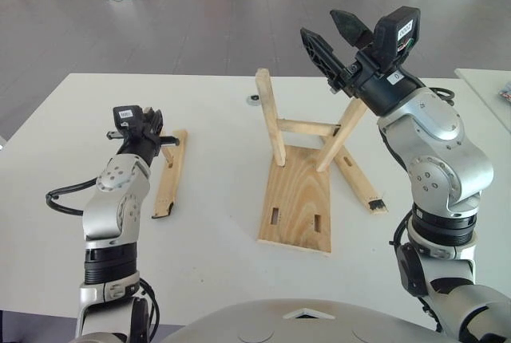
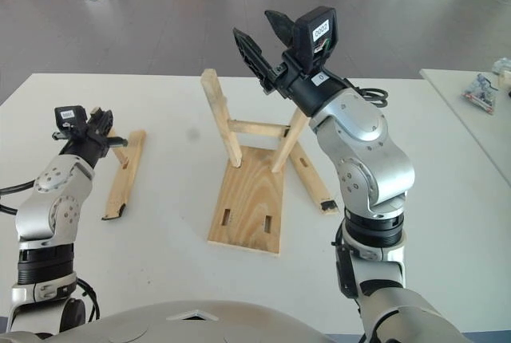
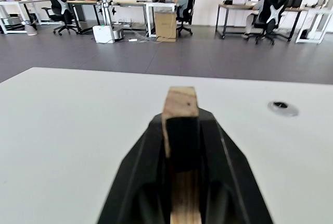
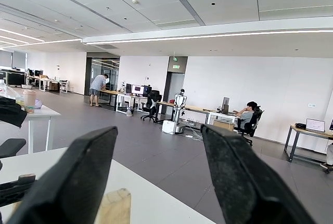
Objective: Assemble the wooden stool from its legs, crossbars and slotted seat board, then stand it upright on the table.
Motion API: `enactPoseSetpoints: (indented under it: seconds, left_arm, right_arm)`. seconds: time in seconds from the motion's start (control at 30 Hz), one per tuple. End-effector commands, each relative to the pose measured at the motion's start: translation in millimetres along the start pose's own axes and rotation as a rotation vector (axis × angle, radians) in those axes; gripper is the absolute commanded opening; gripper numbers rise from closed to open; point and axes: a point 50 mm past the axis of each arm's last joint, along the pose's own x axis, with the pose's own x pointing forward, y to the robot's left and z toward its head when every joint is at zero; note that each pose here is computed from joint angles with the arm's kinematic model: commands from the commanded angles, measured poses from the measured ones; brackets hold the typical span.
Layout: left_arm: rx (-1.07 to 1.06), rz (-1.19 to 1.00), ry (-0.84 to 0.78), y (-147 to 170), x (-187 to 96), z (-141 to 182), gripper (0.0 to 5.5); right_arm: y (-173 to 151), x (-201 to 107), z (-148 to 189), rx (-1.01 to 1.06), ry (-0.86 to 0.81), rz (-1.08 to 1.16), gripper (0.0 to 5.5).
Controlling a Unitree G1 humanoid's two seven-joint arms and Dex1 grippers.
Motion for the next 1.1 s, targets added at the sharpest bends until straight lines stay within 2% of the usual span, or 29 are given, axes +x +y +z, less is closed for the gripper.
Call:
enactPoseSetpoints:
  seconds: [0.03,0.73,0.8,0.93,1.0,1.1]
  left_arm:
    - [0.033,0.001,0.006,3,-2,0,0.40]
    - [0.049,-0.020,0.003,0,16,-16,0.40]
    - [0.051,-0.026,0.009,2,10,-28,0.40]
    - [0.081,-0.052,0.025,11,-26,-76,0.40]
    - [0.082,-0.037,-0.010,14,-39,-88,0.40]
    - [0.085,-0.051,-0.022,13,-41,-98,0.40]
  right_arm:
    - [0,-1,0,-0.014,0.010,0.009,2.98]
    - [2,2,0,-0.014,0.008,0.033,2.98]
    - [2,2,0,-0.014,0.007,0.035,2.98]
    - [2,2,1,-0.014,0.004,0.035,2.98]
    - [2,2,1,-0.011,0.000,0.033,2.98]
    - [0,3,3,-0.002,-0.017,0.018,2.98]
